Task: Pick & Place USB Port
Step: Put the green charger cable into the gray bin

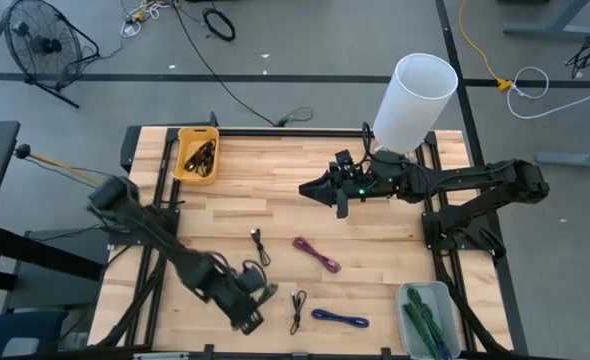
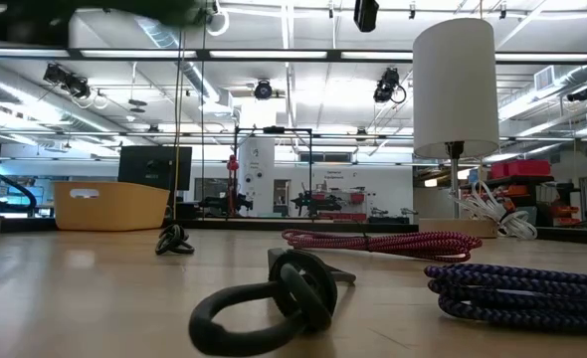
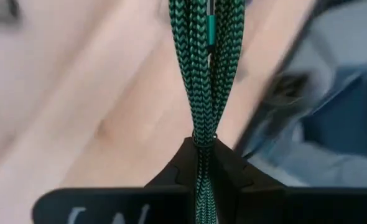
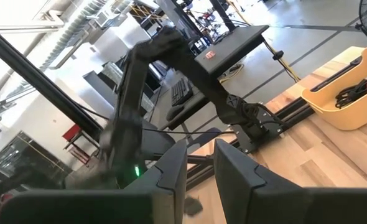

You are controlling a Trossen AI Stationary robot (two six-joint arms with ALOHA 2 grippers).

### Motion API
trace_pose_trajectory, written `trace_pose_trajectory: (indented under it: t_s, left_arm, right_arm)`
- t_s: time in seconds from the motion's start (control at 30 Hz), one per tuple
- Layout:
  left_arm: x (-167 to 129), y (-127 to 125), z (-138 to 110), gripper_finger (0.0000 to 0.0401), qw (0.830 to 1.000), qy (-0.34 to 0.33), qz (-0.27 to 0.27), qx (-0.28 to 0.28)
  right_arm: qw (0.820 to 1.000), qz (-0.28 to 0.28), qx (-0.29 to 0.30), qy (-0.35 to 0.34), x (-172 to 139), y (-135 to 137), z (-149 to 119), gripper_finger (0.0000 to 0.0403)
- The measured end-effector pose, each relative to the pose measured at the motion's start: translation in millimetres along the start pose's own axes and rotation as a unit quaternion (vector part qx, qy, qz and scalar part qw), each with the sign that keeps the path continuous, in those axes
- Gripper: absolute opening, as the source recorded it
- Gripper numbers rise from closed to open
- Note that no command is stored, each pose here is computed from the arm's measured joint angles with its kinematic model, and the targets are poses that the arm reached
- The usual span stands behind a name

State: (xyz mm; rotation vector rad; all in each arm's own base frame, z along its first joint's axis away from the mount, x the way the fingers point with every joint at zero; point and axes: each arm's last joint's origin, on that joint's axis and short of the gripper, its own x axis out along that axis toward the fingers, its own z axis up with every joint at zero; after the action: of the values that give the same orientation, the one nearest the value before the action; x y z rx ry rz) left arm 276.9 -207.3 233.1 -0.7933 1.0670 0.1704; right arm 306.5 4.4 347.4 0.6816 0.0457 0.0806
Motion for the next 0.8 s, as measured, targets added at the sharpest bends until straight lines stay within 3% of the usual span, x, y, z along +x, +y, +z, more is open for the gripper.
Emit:
trace_pose_trajectory:
  t_s: [0.17,0.4,0.6,0.8]
  left_arm:
    - [-66.4,2.3,28.9,0.0020,0.989,-0.136,-0.047,0.019]
    - [-145.3,21.0,69.6,0.0020,0.950,-0.296,-0.095,0.037]
    - [-176.8,42.0,106.4,0.0020,0.924,-0.364,-0.107,0.054]
    - [-185.7,50.7,144.6,0.0020,0.900,-0.390,-0.177,0.077]
  right_arm:
    - [1.000,0.001,0.000,0.001,0.0,0.1,-0.1,0.0082]
    - [1.000,0.005,-0.005,0.000,0.0,0.6,0.3,0.0082]
    - [0.999,0.026,-0.028,-0.022,-0.3,4.5,4.8,0.0082]
    - [0.998,0.033,-0.048,-0.032,-0.5,5.9,6.5,0.0082]
